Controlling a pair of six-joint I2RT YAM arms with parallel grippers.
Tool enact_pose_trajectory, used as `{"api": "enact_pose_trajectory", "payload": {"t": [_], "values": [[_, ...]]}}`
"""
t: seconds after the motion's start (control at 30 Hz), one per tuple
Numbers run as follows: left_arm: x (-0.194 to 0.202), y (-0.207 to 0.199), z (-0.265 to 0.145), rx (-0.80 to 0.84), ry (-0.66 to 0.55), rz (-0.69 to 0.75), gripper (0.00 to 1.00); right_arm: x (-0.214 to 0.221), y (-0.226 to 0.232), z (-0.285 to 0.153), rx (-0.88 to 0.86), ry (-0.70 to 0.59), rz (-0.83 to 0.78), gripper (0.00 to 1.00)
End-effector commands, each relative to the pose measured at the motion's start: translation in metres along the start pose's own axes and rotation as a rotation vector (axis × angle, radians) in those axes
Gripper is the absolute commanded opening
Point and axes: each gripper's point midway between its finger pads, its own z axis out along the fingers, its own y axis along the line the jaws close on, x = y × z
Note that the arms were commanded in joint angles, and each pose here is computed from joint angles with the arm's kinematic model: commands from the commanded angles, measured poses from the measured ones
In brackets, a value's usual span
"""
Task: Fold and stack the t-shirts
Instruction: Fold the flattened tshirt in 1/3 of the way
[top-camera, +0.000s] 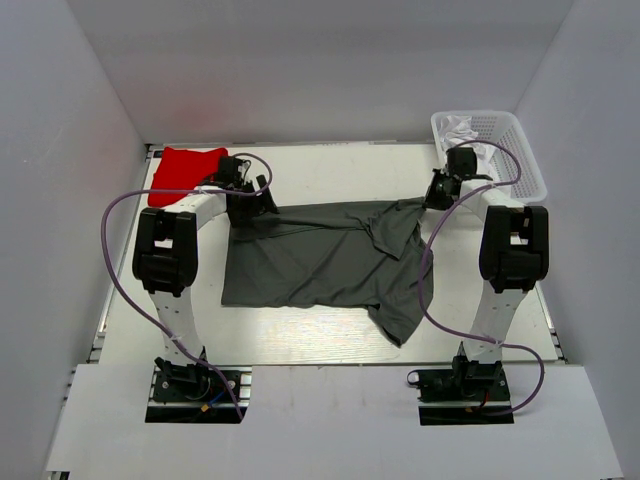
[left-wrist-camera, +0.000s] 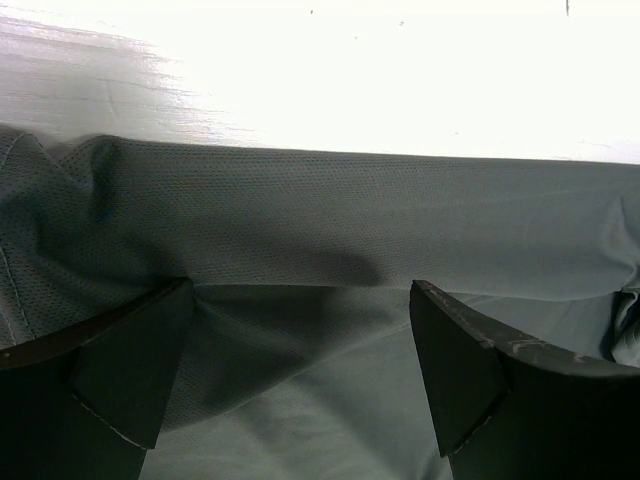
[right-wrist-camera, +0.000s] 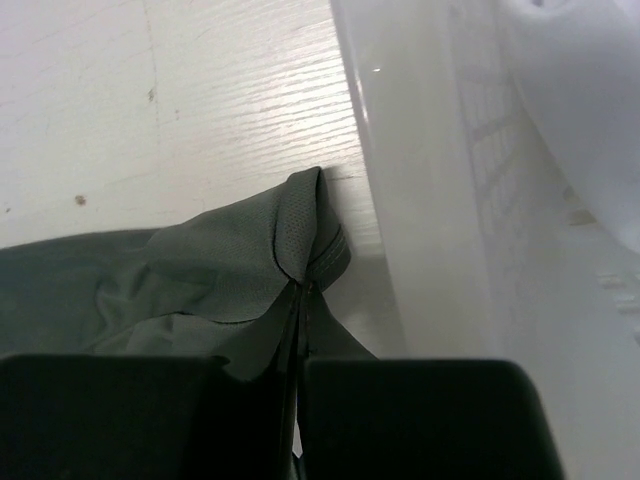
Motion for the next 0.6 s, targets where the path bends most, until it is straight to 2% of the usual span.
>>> {"api": "enact_pose_trajectory", "payload": {"t": [0.0,0.03,0.13,0.3,0.47,0.5,0.57], "values": [[0.029,0.026,-0.003,-0.087,0.091,0.002,1.00,-0.006,0.011,-0.003,-0.103,-0.013,-0.012,0.00],[0.030,0.023,-0.003,-0.072,0.099,0.001,1.00,-0.008,0.017,-0.006,-0.140,-0.015,-0.032,0.00],[0.011,-0.001,-0.011,0.003,0.058,0.032,1.00,-0.018,0.030,-0.018,-0.195,-0.044,-0.049,0.21],[-0.025,-0.041,-0.041,0.111,-0.034,0.069,1.00,-0.036,0.045,-0.045,-0.243,-0.103,-0.058,0.90],[-0.047,-0.065,-0.097,0.152,-0.116,0.100,1.00,-0.036,0.073,-0.090,-0.374,-0.133,-0.091,0.90],[-0.049,-0.066,-0.106,0.148,-0.132,0.102,1.00,-0.018,0.073,-0.089,-0.391,-0.096,-0.085,0.90],[-0.037,-0.058,-0.118,0.113,-0.123,0.062,1.00,-0.007,0.085,-0.108,-0.435,-0.101,-0.108,0.90]]}}
